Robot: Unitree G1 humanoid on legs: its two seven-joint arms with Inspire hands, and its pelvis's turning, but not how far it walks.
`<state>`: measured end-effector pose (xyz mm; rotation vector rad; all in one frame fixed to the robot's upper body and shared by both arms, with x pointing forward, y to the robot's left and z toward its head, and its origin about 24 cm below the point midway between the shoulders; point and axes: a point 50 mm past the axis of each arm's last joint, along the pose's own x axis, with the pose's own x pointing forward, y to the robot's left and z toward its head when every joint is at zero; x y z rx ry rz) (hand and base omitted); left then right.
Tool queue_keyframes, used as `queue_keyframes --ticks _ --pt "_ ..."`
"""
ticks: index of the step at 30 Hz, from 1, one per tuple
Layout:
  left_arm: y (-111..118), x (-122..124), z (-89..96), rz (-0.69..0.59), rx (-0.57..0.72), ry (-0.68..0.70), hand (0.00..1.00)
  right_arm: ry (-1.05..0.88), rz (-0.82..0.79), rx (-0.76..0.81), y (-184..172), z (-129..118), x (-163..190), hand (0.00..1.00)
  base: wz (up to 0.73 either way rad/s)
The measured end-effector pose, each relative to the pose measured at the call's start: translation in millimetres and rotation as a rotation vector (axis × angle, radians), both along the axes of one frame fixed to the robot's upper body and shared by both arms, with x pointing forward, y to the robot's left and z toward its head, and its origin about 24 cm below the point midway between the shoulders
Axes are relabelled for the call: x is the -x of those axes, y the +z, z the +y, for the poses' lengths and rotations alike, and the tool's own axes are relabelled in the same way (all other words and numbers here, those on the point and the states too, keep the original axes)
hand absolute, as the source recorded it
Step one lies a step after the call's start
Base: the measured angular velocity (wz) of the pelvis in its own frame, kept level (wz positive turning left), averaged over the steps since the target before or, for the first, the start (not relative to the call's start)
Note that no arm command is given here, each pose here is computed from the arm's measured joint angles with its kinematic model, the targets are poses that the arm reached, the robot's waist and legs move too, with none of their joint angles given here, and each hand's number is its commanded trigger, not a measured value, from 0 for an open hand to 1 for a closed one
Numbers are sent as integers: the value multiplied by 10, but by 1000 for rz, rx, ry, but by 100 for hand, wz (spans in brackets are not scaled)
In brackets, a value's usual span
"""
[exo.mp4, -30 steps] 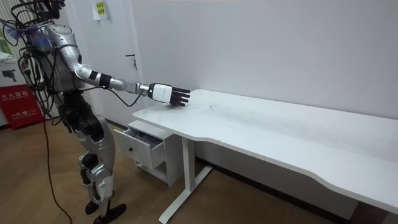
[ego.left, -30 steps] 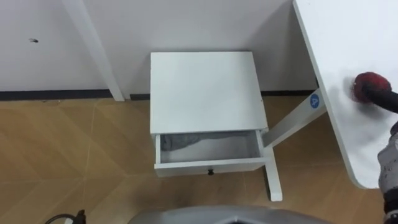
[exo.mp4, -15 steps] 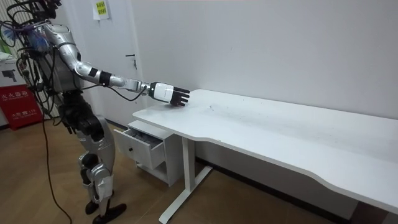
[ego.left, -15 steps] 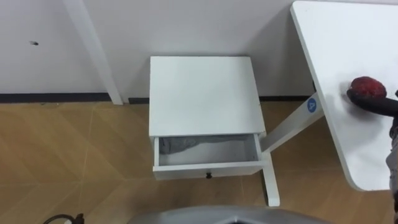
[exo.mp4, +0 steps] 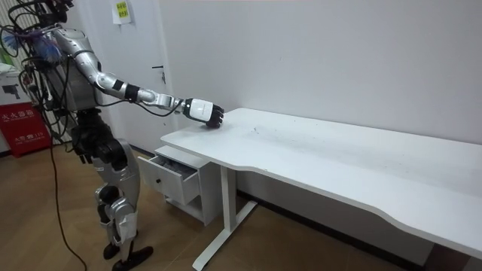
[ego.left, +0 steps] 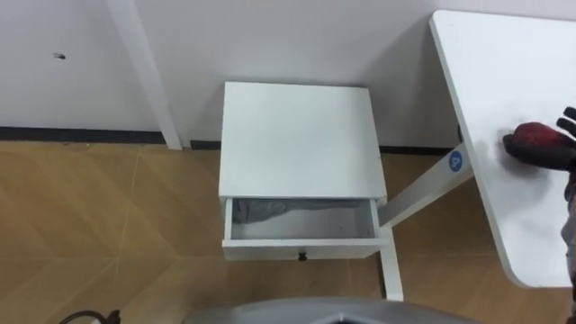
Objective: Put apple and close drawer
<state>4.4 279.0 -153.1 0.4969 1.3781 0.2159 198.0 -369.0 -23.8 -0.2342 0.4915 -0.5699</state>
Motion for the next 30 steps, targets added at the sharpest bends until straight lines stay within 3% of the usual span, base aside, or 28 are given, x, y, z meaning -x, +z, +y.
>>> queue_keyframes --ticks 23,25,30 --pt "3 63 15 22 17 5 0 129 95 160 45 37 -87 100 0" --pt "6 53 23 19 15 1 0 156 92 170 57 78 -123 100 -4" --pt "1 -92 3 -3 17 -55 0 402 64 253 152 458 -273 100 -4"
